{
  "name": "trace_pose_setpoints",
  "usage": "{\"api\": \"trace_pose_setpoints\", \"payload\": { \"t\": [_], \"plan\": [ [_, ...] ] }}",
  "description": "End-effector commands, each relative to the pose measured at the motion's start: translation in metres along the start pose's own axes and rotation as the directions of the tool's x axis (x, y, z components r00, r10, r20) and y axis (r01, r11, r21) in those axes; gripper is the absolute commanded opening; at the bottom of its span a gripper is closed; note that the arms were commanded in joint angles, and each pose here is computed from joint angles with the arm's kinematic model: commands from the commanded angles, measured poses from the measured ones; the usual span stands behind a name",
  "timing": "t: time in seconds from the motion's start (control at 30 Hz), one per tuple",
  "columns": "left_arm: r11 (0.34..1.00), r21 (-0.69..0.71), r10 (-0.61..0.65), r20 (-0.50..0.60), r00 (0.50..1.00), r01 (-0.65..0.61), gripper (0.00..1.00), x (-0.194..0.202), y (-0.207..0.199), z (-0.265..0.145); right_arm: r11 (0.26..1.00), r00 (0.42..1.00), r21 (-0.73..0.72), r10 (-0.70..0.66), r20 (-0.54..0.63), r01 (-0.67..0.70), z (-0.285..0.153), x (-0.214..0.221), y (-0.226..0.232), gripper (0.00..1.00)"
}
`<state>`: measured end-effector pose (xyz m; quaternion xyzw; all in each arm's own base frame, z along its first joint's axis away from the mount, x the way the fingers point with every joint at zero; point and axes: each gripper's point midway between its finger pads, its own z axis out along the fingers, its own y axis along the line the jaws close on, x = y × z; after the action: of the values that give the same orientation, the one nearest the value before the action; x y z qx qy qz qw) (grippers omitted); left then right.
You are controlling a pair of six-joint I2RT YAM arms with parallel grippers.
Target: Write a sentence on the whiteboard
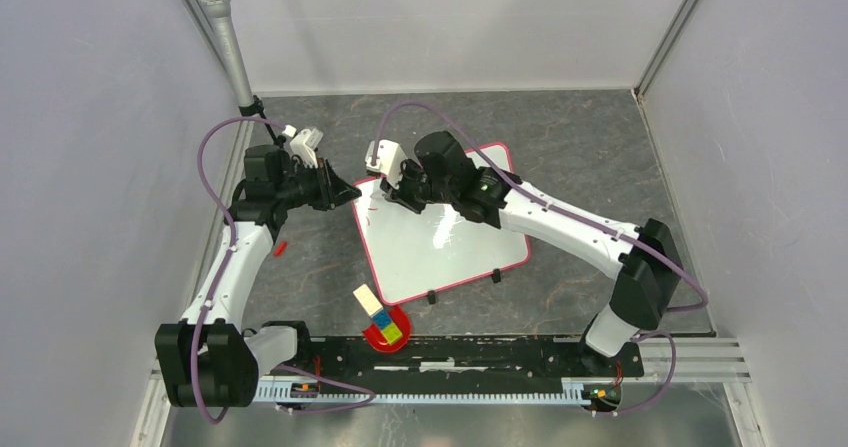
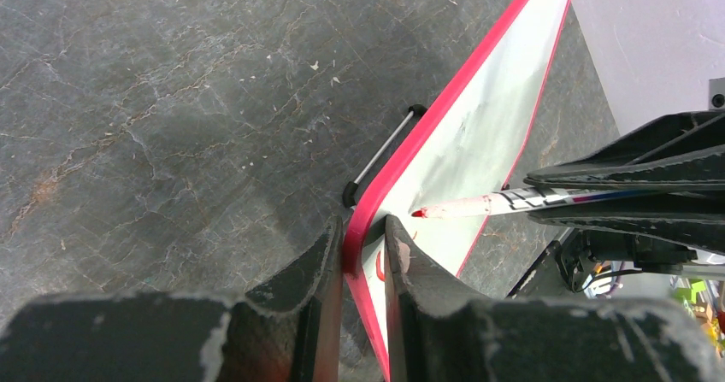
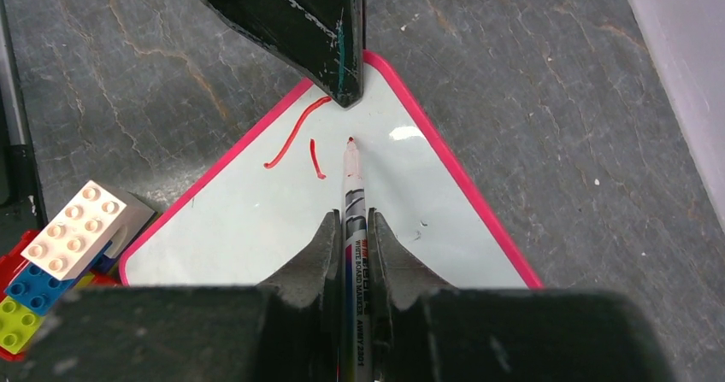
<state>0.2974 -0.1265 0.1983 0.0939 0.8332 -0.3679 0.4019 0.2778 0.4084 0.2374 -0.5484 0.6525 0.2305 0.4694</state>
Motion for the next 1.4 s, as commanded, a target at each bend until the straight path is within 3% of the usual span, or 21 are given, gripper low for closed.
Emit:
{"api": "trace_pose_setpoints", "payload": {
  "t": [0.0,0.53,0.93,1.37],
  "plan": [
    [0.999,0.001,0.052,0.008,0.999,-0.052,0.07,-0.002,-0.001,-0.002,0.999,1.000,0.034,-0.010,0.015,0.009,0.003,-0.003,-0.009,0.00],
    [0.998,-0.001,0.055,0.010,0.998,-0.055,0.07,-0.002,-0.001,-0.003,0.996,0.998,-0.072,0.051,-0.042,-0.054,-0.010,0.041,0.032,0.00],
    [0.999,0.007,0.050,0.007,0.999,-0.050,0.07,-0.001,-0.002,-0.002,1.000,0.998,-0.024,0.012,0.069,-0.010,-0.028,-0.013,0.014,0.00],
    [0.999,0.008,0.047,0.006,0.999,-0.047,0.07,-0.002,-0.002,-0.002,0.999,1.000,0.045,0.004,0.014,-0.004,-0.017,0.001,-0.002,0.00]
  ]
}}
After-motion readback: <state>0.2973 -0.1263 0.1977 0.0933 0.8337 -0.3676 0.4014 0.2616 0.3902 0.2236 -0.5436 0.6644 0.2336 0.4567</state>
